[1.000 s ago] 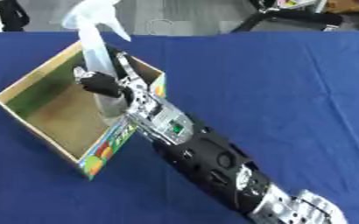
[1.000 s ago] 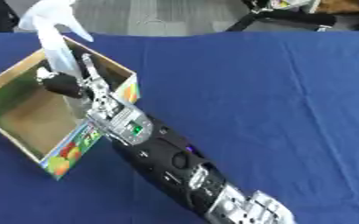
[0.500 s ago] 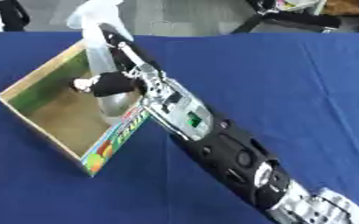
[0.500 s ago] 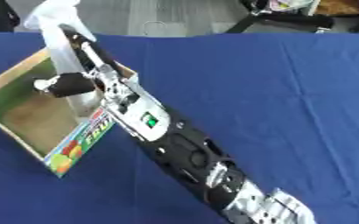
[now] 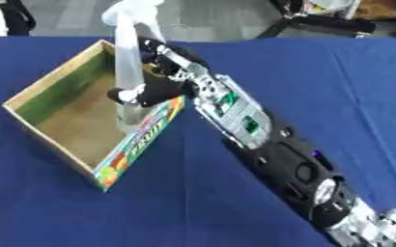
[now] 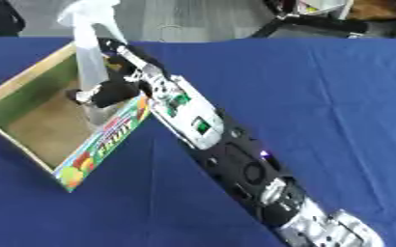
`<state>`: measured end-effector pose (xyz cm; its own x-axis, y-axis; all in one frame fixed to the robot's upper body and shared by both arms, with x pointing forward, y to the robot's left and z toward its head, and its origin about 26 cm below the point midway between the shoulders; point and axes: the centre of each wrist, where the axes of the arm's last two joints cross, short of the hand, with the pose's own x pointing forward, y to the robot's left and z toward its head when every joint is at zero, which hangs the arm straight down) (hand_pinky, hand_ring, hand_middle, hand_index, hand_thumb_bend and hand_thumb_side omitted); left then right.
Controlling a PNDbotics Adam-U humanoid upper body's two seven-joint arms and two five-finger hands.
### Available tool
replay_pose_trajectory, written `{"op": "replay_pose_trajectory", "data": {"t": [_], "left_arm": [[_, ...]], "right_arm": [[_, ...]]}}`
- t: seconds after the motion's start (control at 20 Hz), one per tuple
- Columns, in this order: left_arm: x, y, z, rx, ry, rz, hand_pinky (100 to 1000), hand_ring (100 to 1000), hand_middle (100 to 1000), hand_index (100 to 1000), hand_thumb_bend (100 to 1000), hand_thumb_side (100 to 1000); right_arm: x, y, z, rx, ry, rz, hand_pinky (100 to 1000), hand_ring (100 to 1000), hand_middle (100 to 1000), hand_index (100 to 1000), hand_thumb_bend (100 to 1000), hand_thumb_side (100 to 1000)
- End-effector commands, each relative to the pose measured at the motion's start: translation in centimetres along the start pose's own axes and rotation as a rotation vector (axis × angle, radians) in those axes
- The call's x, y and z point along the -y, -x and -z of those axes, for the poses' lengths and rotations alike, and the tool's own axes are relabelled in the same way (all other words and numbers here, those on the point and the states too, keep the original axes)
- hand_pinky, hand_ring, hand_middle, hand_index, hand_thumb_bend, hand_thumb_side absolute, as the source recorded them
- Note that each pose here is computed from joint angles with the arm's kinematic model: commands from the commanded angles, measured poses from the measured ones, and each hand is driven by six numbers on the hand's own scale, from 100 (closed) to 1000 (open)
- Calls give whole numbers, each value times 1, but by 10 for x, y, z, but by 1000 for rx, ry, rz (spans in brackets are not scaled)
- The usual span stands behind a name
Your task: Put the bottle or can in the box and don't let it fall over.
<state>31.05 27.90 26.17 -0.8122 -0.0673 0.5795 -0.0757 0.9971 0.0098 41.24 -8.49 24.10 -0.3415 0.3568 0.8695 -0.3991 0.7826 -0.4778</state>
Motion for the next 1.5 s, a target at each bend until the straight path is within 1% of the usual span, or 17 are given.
{"op": "replay_pose_trajectory", "data": {"t": [0.05,0.1,0.15,0.2,0.4,0.55,0.7,0.95,1.2,1.5], "left_arm": [[-6,-8,4,29,10,37,1000,1000,1000,870,100,488],[-6,-8,3,27,10,40,1000,1000,1000,870,100,488],[-7,-8,3,24,10,43,1000,1000,1000,869,100,476],[-7,-8,2,21,11,45,1000,1000,1000,869,100,488],[-9,-7,1,14,9,56,1000,1000,1000,869,100,488],[-11,-6,-1,6,9,69,1000,1000,1000,869,100,488],[-14,-5,-3,-4,8,82,1000,1000,1000,869,100,488],[-16,-4,-6,-17,9,101,1000,1000,1000,869,100,484],[-19,-4,-8,-23,6,114,1000,1000,1000,869,100,484],[-20,-4,-9,-24,6,124,1000,1000,1000,868,100,484]], "right_arm": [[17,-6,-7,30,50,19,1000,1000,1000,1000,438,100],[21,-5,-9,33,62,28,1000,1000,1000,1000,437,100],[24,-5,-12,37,76,35,1000,1000,1000,1000,371,109],[28,-5,-15,42,87,41,1000,1000,1000,1000,432,100],[43,-9,-31,60,130,51,1000,1000,1000,1000,426,100],[58,-11,-46,71,179,57,1000,1000,1000,1000,422,100],[69,-14,-60,83,218,65,1000,1000,1000,1000,416,100],[77,-17,-77,77,224,66,1000,1000,1000,1000,411,100],[87,-13,-92,53,244,62,1000,1000,1000,1000,399,100],[97,-8,-109,37,258,80,1000,1000,1000,1000,378,100]]}}
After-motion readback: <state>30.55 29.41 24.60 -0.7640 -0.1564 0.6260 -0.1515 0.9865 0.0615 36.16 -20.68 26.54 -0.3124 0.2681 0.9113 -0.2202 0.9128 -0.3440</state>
